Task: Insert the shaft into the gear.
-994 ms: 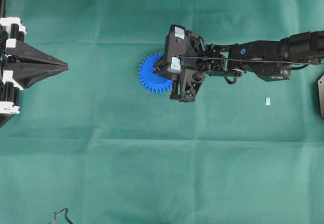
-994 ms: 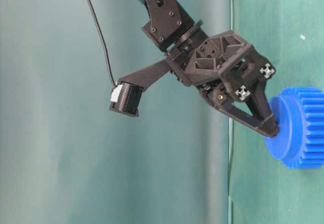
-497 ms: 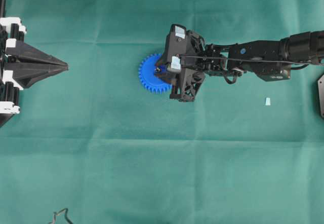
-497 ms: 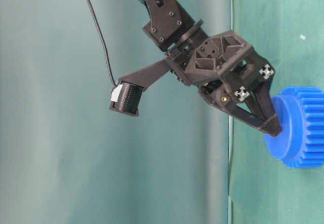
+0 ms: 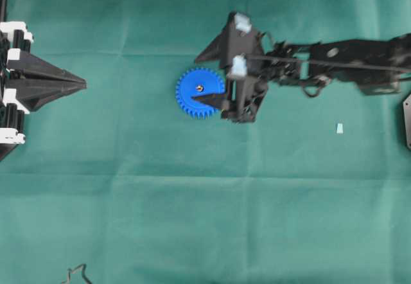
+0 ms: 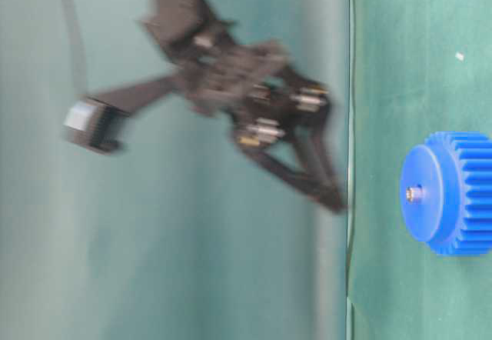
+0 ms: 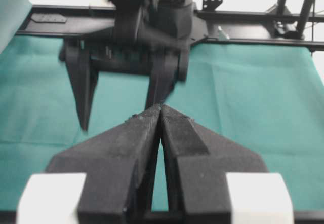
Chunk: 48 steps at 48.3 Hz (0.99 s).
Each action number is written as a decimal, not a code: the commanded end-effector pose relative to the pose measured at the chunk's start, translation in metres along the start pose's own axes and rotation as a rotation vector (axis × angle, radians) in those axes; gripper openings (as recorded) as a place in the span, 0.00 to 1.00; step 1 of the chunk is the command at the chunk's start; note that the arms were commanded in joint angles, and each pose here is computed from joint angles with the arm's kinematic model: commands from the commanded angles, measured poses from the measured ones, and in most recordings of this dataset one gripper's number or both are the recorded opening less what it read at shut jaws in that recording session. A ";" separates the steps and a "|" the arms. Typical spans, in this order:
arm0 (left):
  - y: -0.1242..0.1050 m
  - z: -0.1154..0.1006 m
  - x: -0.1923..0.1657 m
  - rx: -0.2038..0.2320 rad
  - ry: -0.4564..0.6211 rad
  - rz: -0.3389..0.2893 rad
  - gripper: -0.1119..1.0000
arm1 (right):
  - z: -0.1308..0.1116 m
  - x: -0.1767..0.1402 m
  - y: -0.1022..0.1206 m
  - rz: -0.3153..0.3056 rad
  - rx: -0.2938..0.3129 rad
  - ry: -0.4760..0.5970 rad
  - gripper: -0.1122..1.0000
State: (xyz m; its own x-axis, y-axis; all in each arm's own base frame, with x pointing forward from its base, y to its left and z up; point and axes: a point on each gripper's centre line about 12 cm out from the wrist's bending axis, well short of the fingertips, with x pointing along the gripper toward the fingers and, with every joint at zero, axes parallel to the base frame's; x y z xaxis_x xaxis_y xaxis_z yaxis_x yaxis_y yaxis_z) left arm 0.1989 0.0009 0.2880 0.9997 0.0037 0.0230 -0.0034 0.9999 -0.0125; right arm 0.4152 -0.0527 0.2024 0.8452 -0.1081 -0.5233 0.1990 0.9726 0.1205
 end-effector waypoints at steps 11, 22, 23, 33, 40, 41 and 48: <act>0.000 0.013 0.002 0.000 -0.034 0.000 0.10 | 0.028 -0.082 0.005 0.021 -0.024 -0.129 0.96; 0.000 0.013 0.002 -0.001 -0.034 0.000 0.10 | 0.010 -0.144 0.002 0.031 -0.025 -0.197 0.96; 0.000 0.014 0.002 -0.001 -0.037 0.000 0.10 | 0.007 -0.153 0.002 0.032 -0.025 -0.206 0.96; 0.000 0.013 0.002 -0.001 -0.037 0.000 0.10 | -0.010 -0.206 0.000 0.043 -0.026 -0.264 0.96; 0.000 0.014 0.002 -0.001 -0.038 0.000 0.10 | -0.022 -0.231 -0.002 0.048 -0.027 -0.280 0.96; 0.000 0.014 0.002 -0.001 -0.040 0.000 0.10 | -0.024 -0.234 -0.002 0.049 -0.027 -0.283 0.96; 0.000 0.014 0.002 -0.001 -0.040 0.000 0.10 | -0.033 -0.245 -0.003 0.051 -0.028 -0.278 0.96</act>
State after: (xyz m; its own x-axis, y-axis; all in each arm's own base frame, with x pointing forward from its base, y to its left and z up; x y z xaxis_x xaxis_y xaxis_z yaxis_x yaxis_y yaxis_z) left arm 0.1986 0.0006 0.2901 0.9995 0.0018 0.0307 -0.0014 0.9999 -0.0140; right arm 0.1953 -0.0234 0.2982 0.9547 -0.1097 -0.2768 0.1466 0.9823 0.1165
